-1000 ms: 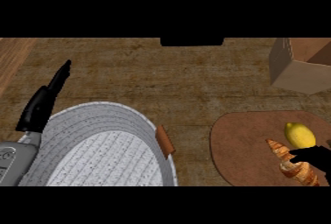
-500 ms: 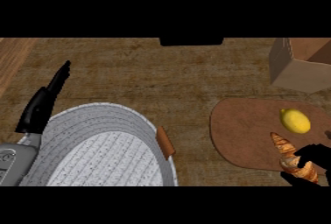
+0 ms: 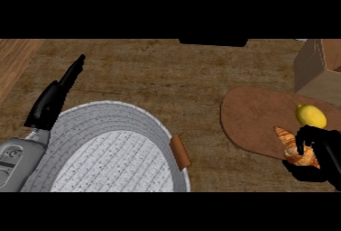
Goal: Pick the croissant from the cutting board and place it in the cardboard box
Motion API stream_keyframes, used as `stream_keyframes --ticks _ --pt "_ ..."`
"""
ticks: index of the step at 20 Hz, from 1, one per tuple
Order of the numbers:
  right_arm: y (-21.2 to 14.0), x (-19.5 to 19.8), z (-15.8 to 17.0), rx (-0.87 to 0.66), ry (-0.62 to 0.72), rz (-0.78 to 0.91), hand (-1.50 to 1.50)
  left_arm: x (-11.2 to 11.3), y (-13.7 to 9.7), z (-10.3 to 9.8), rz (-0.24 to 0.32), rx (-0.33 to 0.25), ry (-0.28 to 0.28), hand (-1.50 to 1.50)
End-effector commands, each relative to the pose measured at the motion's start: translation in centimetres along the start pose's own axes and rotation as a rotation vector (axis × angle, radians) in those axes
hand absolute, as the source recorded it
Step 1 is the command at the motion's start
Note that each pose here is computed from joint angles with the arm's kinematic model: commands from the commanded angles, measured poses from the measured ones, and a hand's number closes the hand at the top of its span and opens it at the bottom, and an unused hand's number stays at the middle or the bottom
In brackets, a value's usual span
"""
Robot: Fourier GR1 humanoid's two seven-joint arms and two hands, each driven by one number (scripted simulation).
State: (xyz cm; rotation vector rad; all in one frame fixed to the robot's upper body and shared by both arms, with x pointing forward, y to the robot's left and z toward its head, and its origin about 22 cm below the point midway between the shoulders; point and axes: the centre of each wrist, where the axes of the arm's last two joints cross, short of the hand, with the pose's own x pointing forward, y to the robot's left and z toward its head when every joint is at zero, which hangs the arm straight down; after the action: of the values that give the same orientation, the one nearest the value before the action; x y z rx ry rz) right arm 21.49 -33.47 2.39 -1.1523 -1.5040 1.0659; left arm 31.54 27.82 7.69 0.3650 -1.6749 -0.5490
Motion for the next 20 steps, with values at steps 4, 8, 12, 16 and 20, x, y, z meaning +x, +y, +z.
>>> stream_keyframes --ticks 4,8,12,16,20 --pt "-3.5 7.0 -9.5 0.012 0.150 0.131 1.50 -2.8 -3.6 1.1 0.084 -0.063 0.153 0.00" --pt "-6.8 11.1 -13.3 -0.076 0.217 0.187 1.50 -3.5 -4.4 2.1 0.099 -0.066 0.197 0.00" --pt "-10.3 14.0 -15.9 -0.127 0.320 0.208 1.50 -4.6 -3.9 2.7 0.101 -0.037 0.206 0.00" --pt "-13.7 14.0 -17.6 -0.146 0.407 0.199 1.50 -6.2 -3.0 3.7 0.094 -0.021 0.213 0.00" --pt "-16.4 11.9 -18.0 -0.189 0.488 0.146 1.50 -6.3 -2.5 5.1 0.092 -0.002 0.212 0.00"
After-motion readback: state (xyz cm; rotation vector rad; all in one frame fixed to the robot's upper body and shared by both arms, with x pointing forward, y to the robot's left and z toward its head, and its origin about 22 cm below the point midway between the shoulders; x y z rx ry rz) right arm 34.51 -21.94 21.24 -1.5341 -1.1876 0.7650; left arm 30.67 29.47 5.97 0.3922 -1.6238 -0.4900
